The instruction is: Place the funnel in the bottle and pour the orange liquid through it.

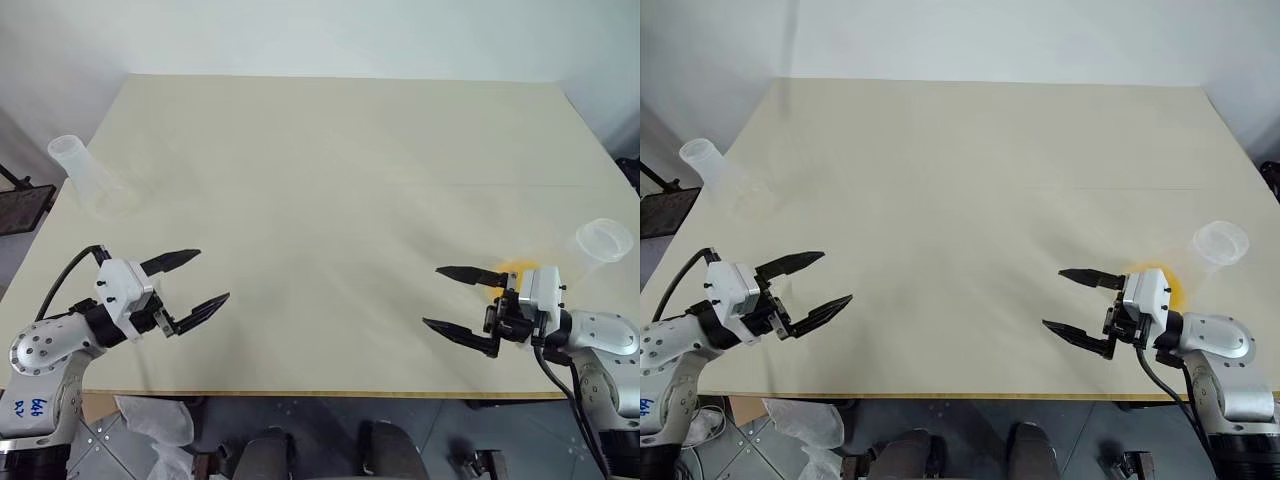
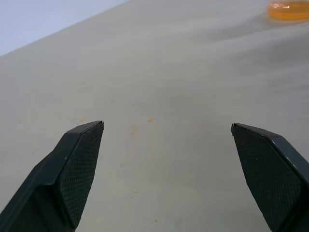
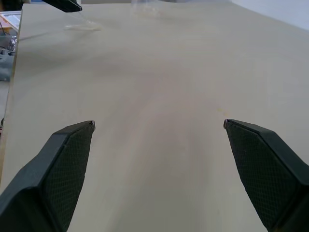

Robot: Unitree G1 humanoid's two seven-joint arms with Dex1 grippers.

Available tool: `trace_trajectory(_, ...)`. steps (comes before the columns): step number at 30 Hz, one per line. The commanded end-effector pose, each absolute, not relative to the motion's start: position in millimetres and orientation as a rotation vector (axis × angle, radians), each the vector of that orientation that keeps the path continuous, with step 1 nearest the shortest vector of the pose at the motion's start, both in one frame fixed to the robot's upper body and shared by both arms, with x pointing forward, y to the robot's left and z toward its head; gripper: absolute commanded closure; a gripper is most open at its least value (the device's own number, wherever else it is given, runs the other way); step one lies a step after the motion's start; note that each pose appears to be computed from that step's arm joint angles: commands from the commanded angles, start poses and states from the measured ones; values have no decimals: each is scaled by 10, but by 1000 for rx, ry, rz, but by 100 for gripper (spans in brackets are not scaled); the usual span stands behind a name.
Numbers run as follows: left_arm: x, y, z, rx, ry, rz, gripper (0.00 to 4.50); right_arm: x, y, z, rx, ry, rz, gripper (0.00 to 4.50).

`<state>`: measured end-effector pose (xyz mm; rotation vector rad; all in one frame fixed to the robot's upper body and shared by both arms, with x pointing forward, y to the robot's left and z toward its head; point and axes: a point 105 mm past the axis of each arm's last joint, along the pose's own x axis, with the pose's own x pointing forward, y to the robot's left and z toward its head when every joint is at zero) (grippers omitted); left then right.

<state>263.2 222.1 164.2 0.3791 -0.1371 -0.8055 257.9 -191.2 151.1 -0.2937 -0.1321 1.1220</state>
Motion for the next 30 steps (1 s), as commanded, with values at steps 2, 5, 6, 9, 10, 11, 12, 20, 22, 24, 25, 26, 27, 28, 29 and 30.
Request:
trace_trajectory(2, 2624, 2287, 1762, 366, -197, -718, 0, 2602, -1842, 1602, -311, -189, 1139, 2)
trace_trajectory(5, 2639, 2440, 1759, 305, -193, -592, 0, 2639, -1706, 1665, -284, -231, 1155, 2)
trace_trajectory(6, 2645, 2534, 1760, 271, -197, -522, 0, 2654, -1642, 1696, -269, -250, 1160, 2)
trace_trajectory(9, 2617, 2852, 1723, 141, -180, -315, 0, 2695, -1444, 1796, -224, -307, 1175, 2)
trace_trajectory(10, 2562, 2993, 1714, 108, -194, -222, 0, 2715, -1352, 1846, -201, -332, 1180, 2)
trace_trajectory(11, 2495, 3123, 1706, 81, -214, -131, 0, 2735, -1270, 1892, -182, -355, 1181, 2)
trace_trajectory(12, 2421, 3223, 1688, 53, -229, -60, 0, 2751, -1194, 1932, -167, -373, 1186, 2)
trace_trajectory(20, 1904, 3656, 1413, -75, -252, 291, 0, 2787, -840, 2063, -137, -433, 1221, 2)
trace_trajectory(22, 1884, 3663, 1380, -87, -241, 302, 0, 2790, -827, 2064, -143, -435, 1226, 2)
trace_trajectory(24, 1893, 3651, 1371, -82, -236, 293, 0, 2795, -830, 2049, -153, -432, 1232, 2)
trace_trajectory(25, 1916, 3644, 1387, -82, -240, 283, 0, 2799, -835, 2040, -158, -430, 1234, 2)
trace_trajectory(26, 1952, 3638, 1422, -85, -251, 273, 0, 2804, -841, 2032, -162, -427, 1235, 2)
trace_trajectory(27, 1996, 3637, 1465, -92, -262, 267, 0, 2807, -848, 2026, -165, -425, 1235, 2)
trace_trajectory(28, 2081, 3618, 1525, -94, -268, 242, 0, 2810, -857, 2017, -170, -423, 1235, 2)
trace_trajectory(29, 2168, 3611, 1577, -83, -263, 224, 0, 2813, -861, 2010, -174, -421, 1235, 2)
trace_trajectory(30, 2268, 3609, 1645, -69, -261, 209, 0, 2813, -864, 2004, -175, -420, 1235, 2)
